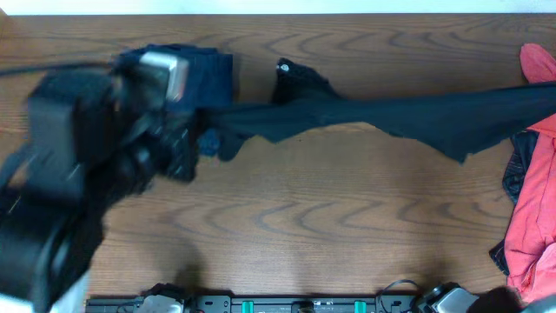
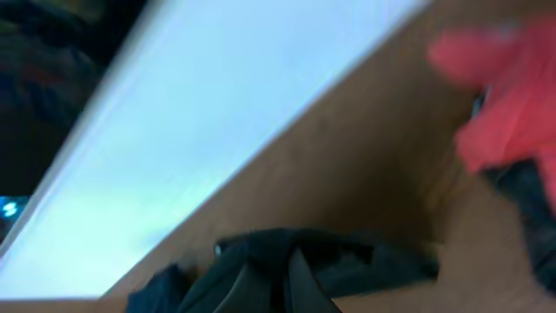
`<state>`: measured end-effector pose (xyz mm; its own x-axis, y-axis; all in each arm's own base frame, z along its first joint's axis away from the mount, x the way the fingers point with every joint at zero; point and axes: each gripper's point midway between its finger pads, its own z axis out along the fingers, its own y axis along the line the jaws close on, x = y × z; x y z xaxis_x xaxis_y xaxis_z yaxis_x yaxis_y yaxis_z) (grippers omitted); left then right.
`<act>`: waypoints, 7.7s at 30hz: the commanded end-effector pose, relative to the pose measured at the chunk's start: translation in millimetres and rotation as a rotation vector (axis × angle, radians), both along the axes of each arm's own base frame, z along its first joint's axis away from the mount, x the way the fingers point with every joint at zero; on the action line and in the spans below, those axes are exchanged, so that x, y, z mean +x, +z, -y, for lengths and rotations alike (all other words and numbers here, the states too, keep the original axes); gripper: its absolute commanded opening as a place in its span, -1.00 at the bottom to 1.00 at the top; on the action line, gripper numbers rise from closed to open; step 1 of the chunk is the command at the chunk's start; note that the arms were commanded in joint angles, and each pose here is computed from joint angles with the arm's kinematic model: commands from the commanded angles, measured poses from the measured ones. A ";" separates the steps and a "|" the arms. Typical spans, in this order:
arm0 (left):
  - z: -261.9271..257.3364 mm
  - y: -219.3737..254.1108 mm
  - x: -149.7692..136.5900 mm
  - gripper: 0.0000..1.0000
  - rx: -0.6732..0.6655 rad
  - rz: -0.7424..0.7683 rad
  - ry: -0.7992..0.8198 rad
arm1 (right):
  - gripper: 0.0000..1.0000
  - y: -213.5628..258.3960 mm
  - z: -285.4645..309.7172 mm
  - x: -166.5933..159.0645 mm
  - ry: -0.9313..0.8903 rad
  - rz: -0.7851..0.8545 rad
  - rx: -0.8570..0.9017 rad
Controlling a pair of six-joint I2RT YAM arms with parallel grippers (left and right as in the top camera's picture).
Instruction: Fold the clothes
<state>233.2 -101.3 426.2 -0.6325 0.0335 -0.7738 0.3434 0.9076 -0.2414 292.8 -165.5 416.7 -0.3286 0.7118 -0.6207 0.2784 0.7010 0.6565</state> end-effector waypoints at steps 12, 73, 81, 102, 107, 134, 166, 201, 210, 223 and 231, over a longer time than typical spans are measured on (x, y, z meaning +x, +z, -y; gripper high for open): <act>-12.9 -13.7 77.7 -0.88 0.125 0.017 0.133 | -0.98 7.0 -7.0 35.2 -0.025 -0.028 -0.069; 38.0 -274.3 112.1 -0.87 0.457 -0.843 -0.052 | -0.97 -259.0 15.9 76.1 0.089 -0.810 -0.109; 36.4 -283.5 149.6 -0.87 0.422 -0.734 -0.043 | -0.97 -266.1 26.8 102.5 0.037 -0.738 -0.093; 33.2 -321.5 192.8 -0.73 0.473 -0.557 -0.006 | -0.87 -314.6 25.6 163.4 0.114 -0.616 -0.064; 34.1 -320.2 197.9 -0.28 0.470 -0.536 -0.001 | 0.03 -310.5 29.7 171.4 0.107 -0.581 -0.086; 43.2 -393.0 129.9 0.71 0.258 -0.838 -0.006 | 0.00 -424.4 -29.4 111.7 0.258 -0.713 -0.002; 24.6 -392.8 112.6 -0.32 0.367 -0.901 0.030 | 0.07 -374.7 58.6 38.8 -0.109 -0.869 -0.005; 75.4 -394.8 163.9 -0.27 0.168 -0.715 -0.107 | 0.15 -367.2 30.2 56.8 -0.010 -0.790 0.074; 82.6 -342.5 175.6 -0.88 0.097 -0.642 -0.075 | 0.14 -367.2 30.2 56.9 -0.010 -0.790 0.073; 63.9 -341.4 187.0 -0.02 0.184 -0.579 -0.004 | 0.15 -367.1 30.6 57.5 -0.011 -0.788 0.072; 63.1 -396.1 176.7 0.10 0.215 -0.714 -0.014 | 0.15 -365.9 26.9 59.6 0.004 -0.774 0.089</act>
